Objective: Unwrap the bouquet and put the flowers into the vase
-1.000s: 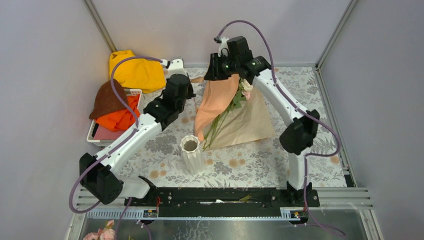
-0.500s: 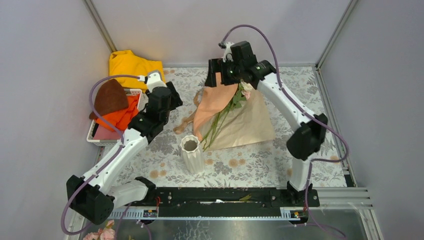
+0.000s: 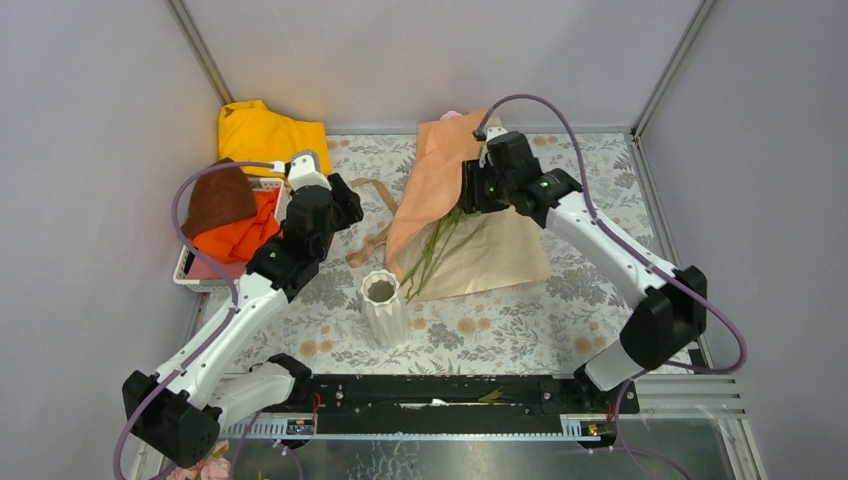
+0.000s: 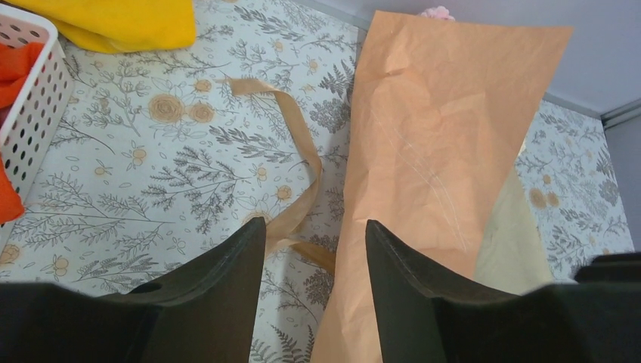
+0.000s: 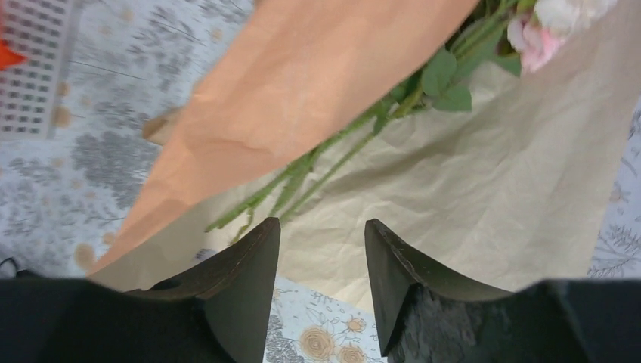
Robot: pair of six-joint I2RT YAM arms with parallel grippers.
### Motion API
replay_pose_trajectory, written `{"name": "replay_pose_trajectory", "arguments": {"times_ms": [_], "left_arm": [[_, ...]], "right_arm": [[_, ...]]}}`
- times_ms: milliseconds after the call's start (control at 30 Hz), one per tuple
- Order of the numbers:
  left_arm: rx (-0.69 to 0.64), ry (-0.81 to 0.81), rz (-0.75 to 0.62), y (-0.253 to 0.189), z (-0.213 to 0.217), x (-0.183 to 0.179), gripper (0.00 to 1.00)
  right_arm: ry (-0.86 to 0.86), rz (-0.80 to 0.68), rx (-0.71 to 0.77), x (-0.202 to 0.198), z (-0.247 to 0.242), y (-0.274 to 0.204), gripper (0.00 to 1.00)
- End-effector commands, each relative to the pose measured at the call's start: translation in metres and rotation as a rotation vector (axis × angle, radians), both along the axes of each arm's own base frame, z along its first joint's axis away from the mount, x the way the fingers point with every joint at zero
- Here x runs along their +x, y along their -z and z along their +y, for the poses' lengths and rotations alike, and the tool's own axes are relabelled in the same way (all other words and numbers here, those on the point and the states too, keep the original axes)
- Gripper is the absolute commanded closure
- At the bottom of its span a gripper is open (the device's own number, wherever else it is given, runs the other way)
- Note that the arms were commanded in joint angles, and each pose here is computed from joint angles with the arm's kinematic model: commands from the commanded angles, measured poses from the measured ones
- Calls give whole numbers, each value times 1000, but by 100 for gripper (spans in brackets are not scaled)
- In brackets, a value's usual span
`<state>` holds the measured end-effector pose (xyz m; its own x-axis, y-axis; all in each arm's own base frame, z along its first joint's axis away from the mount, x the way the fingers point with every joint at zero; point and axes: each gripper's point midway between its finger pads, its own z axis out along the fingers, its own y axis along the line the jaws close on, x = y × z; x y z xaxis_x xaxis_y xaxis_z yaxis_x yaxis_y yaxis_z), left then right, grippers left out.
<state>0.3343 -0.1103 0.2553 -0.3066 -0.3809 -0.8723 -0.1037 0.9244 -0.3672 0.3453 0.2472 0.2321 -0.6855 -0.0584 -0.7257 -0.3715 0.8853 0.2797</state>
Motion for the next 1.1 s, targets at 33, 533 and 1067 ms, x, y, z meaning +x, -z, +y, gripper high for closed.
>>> {"name": "replay_pose_trajectory", "arguments": {"times_ms": [33,533,1067], "left_arm": [[-48,40,-51,-12,-7,-2,43],[50,417,-130,-67,-63,-1,42],[68,565,-115,-79,-98,18,35]], "right_arm": [[99,115,-107,19,-2,68,51],[-7,136,57,100,89,76,52],[-86,-135,304,128,125,-22,47]]}}
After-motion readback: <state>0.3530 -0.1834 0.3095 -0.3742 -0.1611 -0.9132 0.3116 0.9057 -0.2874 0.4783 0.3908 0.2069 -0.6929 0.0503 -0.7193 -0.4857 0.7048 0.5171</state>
